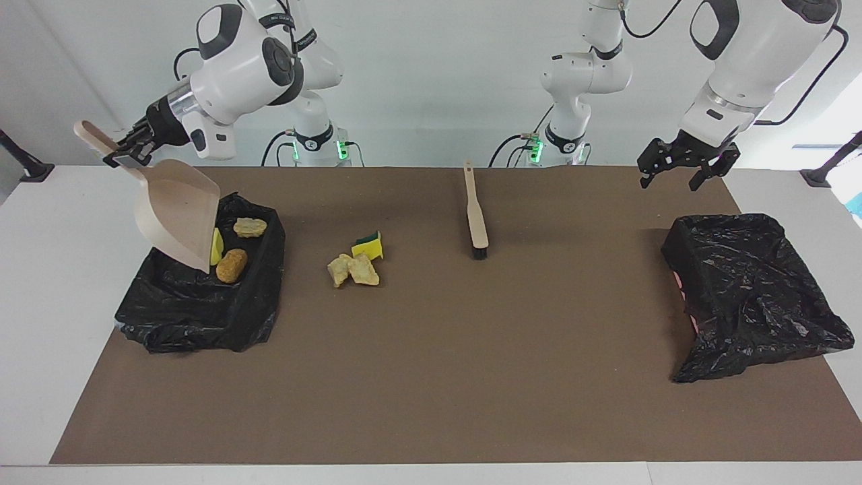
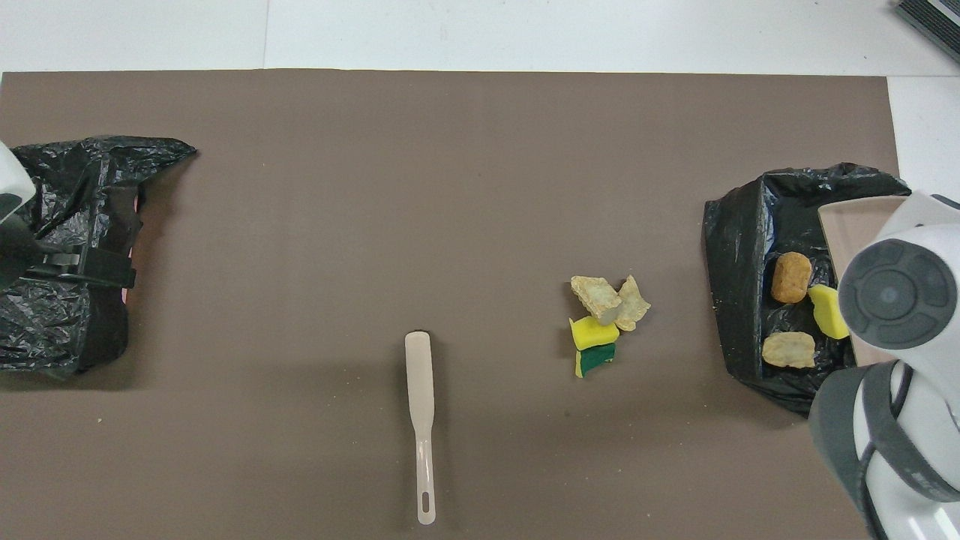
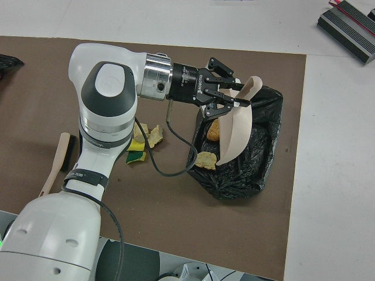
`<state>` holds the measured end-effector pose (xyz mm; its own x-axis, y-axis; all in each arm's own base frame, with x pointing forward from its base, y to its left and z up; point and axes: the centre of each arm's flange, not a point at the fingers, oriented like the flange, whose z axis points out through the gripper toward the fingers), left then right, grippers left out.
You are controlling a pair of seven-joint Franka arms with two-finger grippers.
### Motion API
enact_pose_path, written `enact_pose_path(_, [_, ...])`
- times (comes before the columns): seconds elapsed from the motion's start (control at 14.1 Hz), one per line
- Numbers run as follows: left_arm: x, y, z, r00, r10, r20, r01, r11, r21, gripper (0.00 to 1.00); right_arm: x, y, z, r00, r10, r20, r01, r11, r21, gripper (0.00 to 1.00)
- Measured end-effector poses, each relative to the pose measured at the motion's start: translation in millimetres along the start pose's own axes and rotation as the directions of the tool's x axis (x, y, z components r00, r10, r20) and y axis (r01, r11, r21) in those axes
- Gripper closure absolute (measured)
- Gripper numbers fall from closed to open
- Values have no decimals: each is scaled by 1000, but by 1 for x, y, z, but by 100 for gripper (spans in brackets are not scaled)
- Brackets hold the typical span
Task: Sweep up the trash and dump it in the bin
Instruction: 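Carry the empty dustpan with the right gripper back to the table center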
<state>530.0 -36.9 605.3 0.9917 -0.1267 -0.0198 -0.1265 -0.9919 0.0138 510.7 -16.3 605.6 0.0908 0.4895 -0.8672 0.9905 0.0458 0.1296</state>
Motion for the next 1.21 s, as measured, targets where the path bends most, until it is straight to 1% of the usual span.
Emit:
enact_pose_path(0.07, [0, 0, 0, 1000, 0, 0, 0, 1000, 0, 0, -7, 3, -12, 999, 44, -30, -44, 999, 10, 68])
enact_pose_path(0.21, [0, 0, 0, 1000, 0, 0, 0, 1000, 0, 0, -10, 4, -36, 978, 194, -74, -188, 979, 72, 68])
enact_pose_path(0.28, [0, 0, 0, 1000, 0, 0, 0, 1000, 0, 0, -3, 2, -48, 955, 279, -101, -266, 957, 119, 68])
enact_pose_path(0.36, [0, 0, 0, 1000, 0, 0, 0, 1000, 0, 0, 9, 0, -60, 921, 368, -130, -344, 923, 175, 68])
enact_pose_path(0.5, [0, 0, 0, 1000, 0, 0, 0, 1000, 0, 0, 32, -5, -82, 829, 535, -163, -481, 831, 281, 68])
enact_pose_path(0.64, [0, 0, 0, 1000, 0, 0, 0, 1000, 0, 0, 52, -11, -101, 713, 678, -180, -576, 713, 401, 68])
enact_pose_path(0.78, [0, 0, 0, 1000, 0, 0, 0, 1000, 0, 0, 67, -16, -113, 597, 786, -161, -608, 575, 548, 68])
enact_pose_path(0.92, [0, 0, 0, 1000, 0, 0, 0, 1000, 0, 0, 78, -19, -124, 506, 854, -123, -599, 450, 662, 68])
enact_pose_path(1.0, [0, 0, 0, 1000, 0, 0, 0, 1000, 0, 0, 82, -21, -130, 467, 879, -97, -591, 391, 706, 68])
enact_pose_path(1.07, [0, 0, 0, 1000, 0, 0, 0, 1000, 0, 0, 85, -23, -136, 441, 894, -76, -577, 348, 739, 68])
enact_pose_path(1.21, [0, 0, 0, 1000, 0, 0, 0, 1000, 0, 0, 98, -25, -155, 388, 921, -43, -566, 275, 777, 68])
